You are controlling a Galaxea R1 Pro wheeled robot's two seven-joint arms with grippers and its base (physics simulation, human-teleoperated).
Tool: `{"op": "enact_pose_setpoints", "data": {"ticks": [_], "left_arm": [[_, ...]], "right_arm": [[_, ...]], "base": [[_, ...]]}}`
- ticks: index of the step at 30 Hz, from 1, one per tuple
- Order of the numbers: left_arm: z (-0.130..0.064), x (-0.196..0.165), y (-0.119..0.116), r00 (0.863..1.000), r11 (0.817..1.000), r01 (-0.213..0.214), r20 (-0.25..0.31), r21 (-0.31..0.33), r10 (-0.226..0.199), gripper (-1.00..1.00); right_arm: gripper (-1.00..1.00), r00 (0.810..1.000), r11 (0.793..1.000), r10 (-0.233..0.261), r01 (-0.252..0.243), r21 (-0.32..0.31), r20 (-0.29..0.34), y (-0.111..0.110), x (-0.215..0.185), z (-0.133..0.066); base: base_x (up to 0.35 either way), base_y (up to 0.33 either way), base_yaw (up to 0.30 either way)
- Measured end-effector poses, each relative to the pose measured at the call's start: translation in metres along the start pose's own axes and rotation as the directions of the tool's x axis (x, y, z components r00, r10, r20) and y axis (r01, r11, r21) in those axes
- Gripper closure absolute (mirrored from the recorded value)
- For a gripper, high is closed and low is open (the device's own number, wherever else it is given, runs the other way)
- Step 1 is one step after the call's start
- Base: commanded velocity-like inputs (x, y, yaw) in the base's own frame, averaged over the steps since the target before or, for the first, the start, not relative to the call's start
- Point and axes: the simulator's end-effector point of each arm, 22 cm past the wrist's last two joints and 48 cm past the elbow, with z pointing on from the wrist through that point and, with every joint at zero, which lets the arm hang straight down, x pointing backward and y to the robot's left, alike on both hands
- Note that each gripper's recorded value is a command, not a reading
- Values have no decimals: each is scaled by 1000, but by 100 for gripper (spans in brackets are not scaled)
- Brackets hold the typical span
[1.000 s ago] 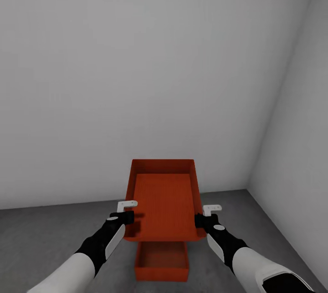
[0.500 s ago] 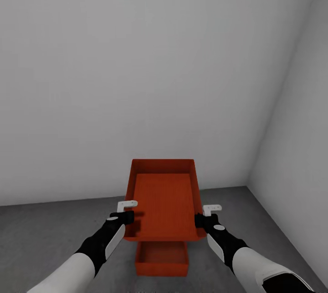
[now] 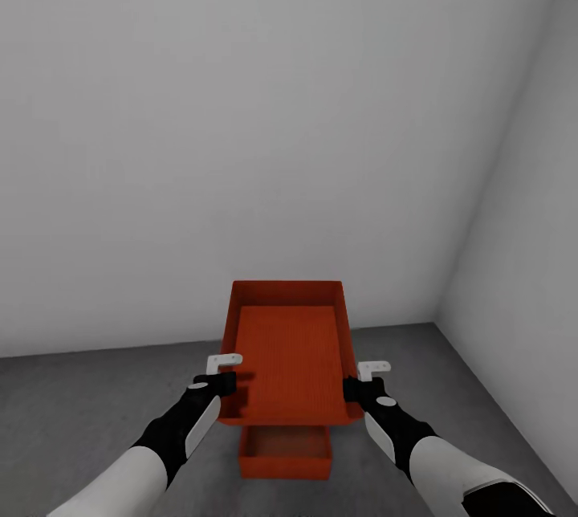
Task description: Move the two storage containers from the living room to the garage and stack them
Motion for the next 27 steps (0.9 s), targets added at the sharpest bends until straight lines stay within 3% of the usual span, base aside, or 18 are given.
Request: {"op": "enact_pose_setpoints", "data": {"ticks": [27], "left_arm": [[12, 22, 1, 999, 1000, -3, -42, -3, 3, 100]], "right_arm": [[100, 999, 1000, 2, -2, -1, -43, 0, 24, 9]], "base": [[0, 0, 0]]}}
